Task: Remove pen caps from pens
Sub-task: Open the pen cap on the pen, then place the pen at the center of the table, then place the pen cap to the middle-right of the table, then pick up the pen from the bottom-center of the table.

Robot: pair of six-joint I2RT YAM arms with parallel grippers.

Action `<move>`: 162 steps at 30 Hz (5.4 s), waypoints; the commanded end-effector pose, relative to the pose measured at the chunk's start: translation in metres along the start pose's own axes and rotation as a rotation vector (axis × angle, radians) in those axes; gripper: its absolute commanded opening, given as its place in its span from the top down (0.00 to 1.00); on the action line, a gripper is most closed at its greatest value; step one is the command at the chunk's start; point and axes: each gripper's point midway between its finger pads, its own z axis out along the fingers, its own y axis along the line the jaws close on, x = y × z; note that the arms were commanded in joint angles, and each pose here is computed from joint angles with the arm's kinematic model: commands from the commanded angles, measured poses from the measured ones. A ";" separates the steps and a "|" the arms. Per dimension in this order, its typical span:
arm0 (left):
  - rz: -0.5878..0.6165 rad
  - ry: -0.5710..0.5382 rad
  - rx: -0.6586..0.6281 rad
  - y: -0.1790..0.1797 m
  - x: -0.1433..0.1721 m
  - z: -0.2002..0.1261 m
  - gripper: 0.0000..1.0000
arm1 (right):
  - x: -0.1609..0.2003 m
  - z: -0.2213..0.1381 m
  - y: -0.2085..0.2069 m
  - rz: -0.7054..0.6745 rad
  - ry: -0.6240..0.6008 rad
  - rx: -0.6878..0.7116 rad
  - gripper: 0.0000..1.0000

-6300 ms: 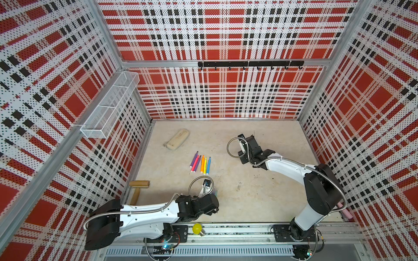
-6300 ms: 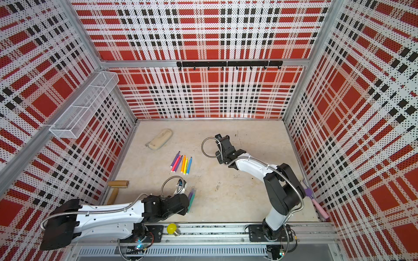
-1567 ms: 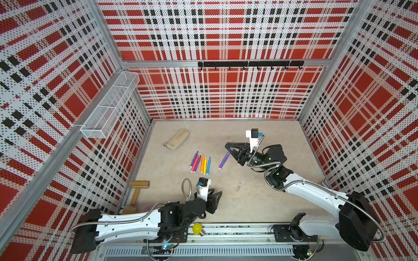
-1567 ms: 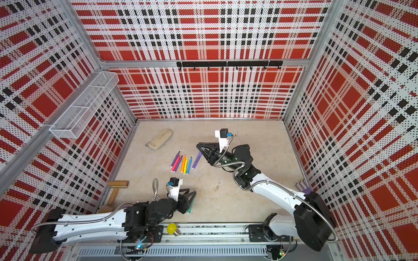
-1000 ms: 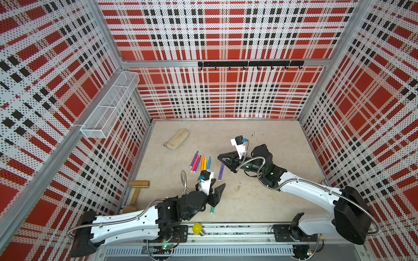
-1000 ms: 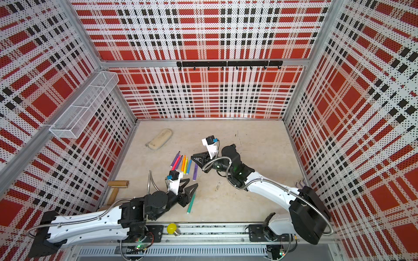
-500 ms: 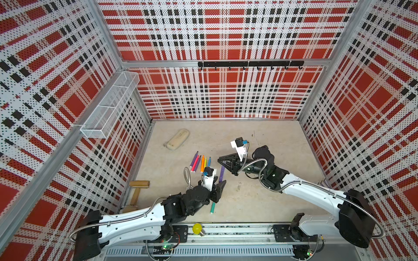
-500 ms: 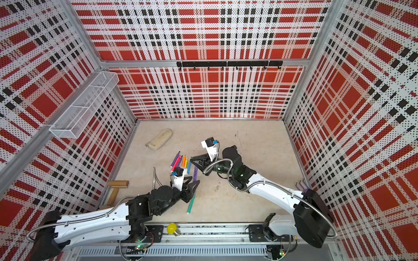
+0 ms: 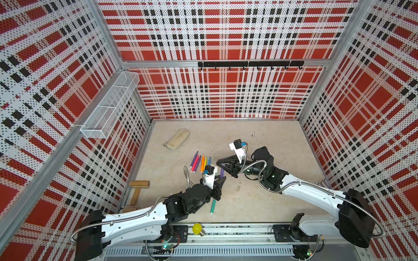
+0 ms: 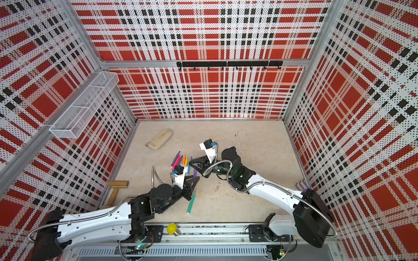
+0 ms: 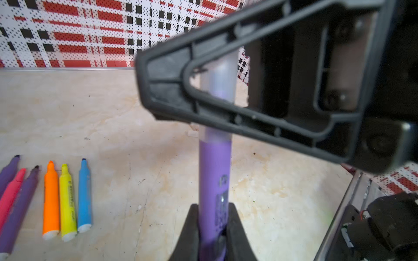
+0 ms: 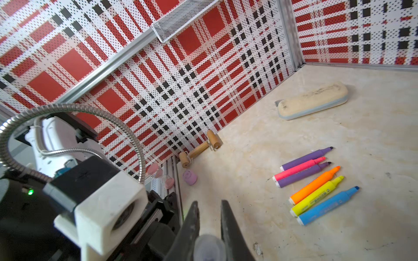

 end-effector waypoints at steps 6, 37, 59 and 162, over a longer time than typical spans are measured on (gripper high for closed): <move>-0.010 0.068 0.026 -0.008 0.020 0.015 1.00 | -0.025 -0.006 0.009 -0.072 -0.067 0.022 1.00; -0.023 0.335 0.023 -0.002 0.116 0.024 1.00 | -0.134 -0.070 0.016 -0.078 -0.416 0.012 1.00; -0.029 0.443 -0.295 0.113 0.052 0.083 1.00 | -0.036 -0.140 -0.139 -0.226 -0.041 0.956 1.00; 0.018 0.846 -0.270 0.047 0.218 0.006 0.63 | -0.003 -0.140 -0.185 -0.145 0.028 0.895 0.55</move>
